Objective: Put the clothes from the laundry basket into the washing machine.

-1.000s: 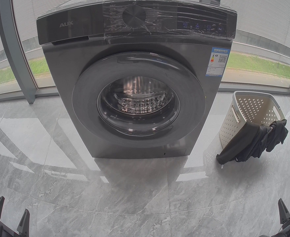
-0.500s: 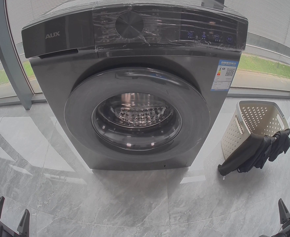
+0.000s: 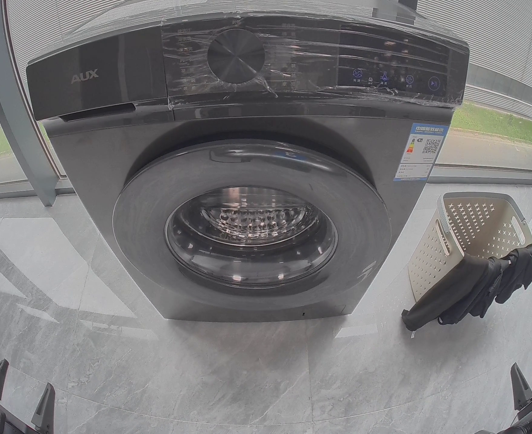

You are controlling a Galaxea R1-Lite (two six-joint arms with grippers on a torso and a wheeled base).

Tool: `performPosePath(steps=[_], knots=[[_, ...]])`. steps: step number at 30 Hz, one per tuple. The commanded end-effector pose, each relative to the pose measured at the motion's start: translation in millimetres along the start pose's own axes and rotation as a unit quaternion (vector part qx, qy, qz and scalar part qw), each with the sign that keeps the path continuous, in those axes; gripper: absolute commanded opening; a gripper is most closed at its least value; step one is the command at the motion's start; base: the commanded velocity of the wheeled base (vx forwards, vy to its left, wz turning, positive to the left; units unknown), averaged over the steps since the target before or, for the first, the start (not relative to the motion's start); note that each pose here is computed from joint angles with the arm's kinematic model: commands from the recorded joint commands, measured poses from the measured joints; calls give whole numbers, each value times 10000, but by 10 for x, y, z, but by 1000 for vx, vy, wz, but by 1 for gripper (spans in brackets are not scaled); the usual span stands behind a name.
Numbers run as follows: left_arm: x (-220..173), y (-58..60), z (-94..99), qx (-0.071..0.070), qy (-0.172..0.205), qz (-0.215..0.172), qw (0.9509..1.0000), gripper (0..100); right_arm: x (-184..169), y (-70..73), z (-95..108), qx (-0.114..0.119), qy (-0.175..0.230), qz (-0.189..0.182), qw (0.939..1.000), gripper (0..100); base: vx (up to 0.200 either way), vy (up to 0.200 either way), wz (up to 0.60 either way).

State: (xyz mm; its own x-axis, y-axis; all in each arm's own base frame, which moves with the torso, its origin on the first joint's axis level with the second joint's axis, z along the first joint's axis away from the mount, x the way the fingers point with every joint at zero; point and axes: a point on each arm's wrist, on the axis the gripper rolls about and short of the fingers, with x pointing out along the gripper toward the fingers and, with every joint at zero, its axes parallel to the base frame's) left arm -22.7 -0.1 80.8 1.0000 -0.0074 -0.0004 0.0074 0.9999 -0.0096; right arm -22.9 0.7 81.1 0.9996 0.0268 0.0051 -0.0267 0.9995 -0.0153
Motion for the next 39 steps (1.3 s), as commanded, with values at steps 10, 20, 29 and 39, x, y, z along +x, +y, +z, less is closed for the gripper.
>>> performPosePath(steps=[10, 20, 29, 39], knots=[[-1, 1, -53, -6, -2, -1, 10000, 100, 12, 0, -49, 1, 79, 5, 10000, 100, 0, -200, 0], [-1, 1, -53, -6, -2, 7, 10000, 100, 12, 0, -49, 1, 79, 5, 10000, 100, 0, -200, 0], [-1, 0, -53, 2, -2, -1, 10000, 100, 12, 0, -49, 1, 79, 5, 10000, 100, 0, -89, 0], [0, 1, -53, -29, 5, 7, 10000, 100, 12, 0, -49, 1, 79, 5, 10000, 100, 120, 0, 0]])
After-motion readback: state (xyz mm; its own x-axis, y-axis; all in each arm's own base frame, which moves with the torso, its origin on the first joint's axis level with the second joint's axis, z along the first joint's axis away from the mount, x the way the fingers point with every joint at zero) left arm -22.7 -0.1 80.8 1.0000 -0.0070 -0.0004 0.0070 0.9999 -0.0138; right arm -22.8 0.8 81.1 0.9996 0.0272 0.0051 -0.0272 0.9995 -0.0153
